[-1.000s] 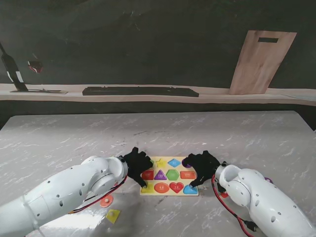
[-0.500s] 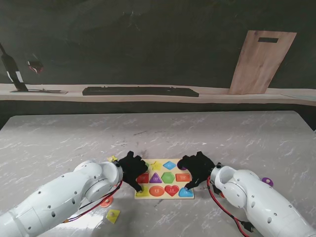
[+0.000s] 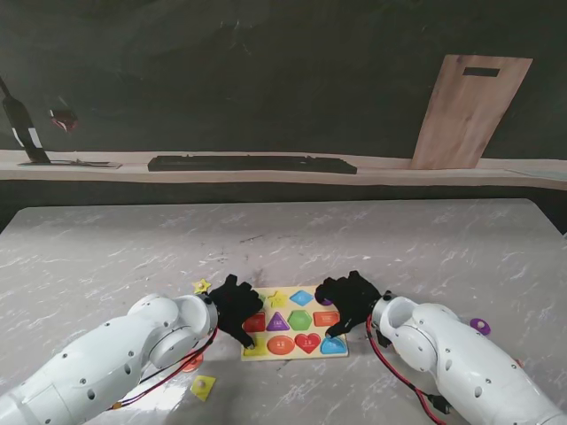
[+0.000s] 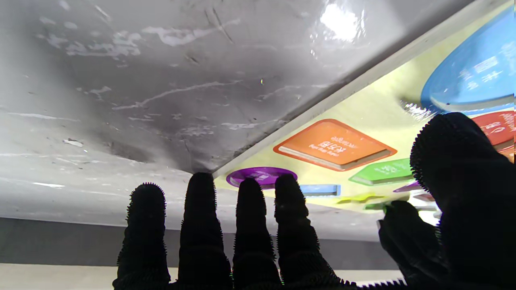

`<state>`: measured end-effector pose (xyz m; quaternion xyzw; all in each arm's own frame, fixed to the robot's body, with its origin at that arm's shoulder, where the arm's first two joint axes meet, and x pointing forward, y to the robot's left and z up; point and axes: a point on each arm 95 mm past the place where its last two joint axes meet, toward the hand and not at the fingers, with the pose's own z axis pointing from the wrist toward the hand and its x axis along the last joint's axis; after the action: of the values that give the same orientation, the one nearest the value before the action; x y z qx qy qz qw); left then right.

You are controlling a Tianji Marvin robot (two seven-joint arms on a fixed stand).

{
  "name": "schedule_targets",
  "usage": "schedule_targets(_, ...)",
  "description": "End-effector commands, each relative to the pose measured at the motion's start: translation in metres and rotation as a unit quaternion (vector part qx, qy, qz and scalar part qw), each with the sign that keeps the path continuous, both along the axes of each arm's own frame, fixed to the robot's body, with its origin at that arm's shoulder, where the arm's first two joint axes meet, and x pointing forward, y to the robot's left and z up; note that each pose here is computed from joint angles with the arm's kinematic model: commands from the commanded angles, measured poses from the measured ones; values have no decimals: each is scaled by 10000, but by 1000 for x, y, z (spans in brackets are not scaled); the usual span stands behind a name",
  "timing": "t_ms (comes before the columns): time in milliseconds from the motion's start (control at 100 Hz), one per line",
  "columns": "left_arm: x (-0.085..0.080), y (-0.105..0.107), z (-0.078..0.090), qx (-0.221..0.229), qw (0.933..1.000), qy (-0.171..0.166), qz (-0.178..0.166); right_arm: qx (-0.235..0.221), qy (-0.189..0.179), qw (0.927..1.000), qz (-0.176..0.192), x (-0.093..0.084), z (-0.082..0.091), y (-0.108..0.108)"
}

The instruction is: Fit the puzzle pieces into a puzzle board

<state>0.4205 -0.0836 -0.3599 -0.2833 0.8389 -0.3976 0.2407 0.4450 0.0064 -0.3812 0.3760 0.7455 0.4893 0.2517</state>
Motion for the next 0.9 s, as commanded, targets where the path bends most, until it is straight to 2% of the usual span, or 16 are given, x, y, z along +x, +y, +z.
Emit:
schedule_targets(0,-14,9,-25,184,9993,325,38,-61,260,9996,27,-10,-20,8)
schedule_targets(250,-15,10,-24,117,9996,234,55,16,231,9997,-80,-5,-19,13)
schedule_targets(630,-11,19,-25,179,9995,41,262,-28,264,9996,-42,-17,-20,6)
schedule_targets(890,-10,14,-23,-122,9996,-17,265,9,132,9998,-140,-15,-16,4)
